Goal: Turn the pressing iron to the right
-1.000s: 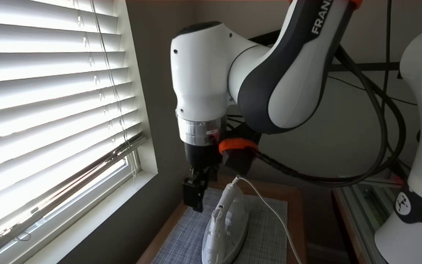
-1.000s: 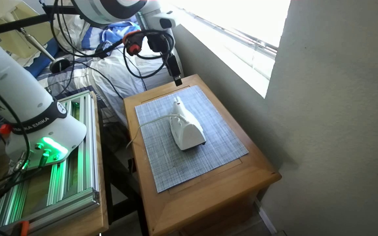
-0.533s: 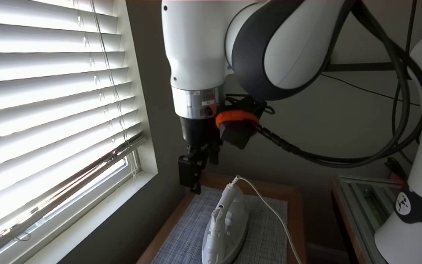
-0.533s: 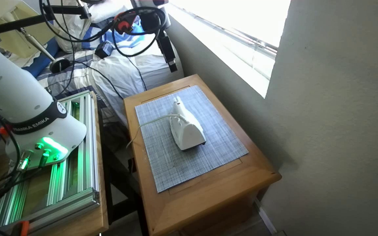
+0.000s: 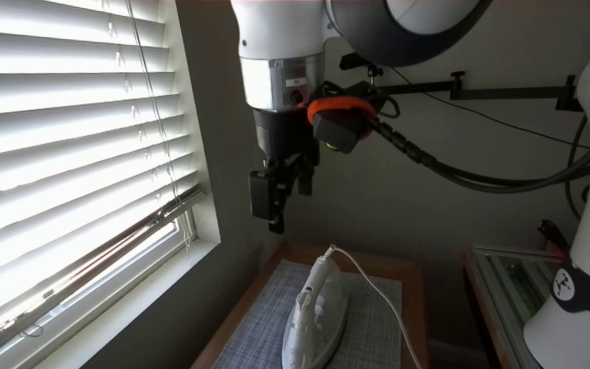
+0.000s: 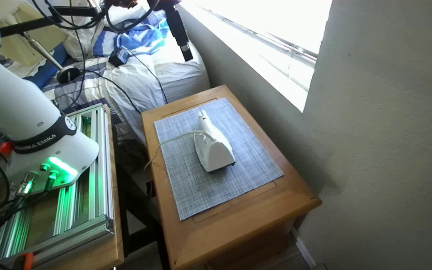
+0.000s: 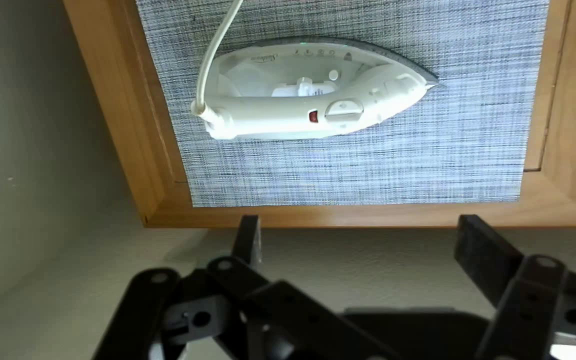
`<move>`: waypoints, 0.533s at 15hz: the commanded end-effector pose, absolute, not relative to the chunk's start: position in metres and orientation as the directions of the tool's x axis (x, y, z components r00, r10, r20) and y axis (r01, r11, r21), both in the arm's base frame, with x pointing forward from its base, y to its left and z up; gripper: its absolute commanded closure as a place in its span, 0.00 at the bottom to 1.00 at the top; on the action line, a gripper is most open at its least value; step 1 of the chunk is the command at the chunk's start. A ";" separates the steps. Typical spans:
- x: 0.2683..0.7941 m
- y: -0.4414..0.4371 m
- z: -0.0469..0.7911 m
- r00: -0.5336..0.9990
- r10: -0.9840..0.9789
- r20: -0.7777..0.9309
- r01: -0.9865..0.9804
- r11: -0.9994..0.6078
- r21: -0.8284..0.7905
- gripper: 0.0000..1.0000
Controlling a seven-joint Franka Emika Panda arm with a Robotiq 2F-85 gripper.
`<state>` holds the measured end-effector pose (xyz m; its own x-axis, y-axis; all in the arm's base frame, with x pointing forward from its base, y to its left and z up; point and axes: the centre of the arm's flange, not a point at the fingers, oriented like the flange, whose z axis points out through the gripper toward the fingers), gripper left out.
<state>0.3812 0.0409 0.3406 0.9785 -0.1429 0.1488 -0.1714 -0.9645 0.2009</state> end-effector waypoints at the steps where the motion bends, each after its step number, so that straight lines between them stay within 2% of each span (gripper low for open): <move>1: 0.380 0.042 0.345 0.977 -0.141 0.158 -0.172 -0.964 0.203 0.00; 8: 0.380 0.042 0.341 0.979 -0.139 0.149 -0.169 -0.962 0.212 0.00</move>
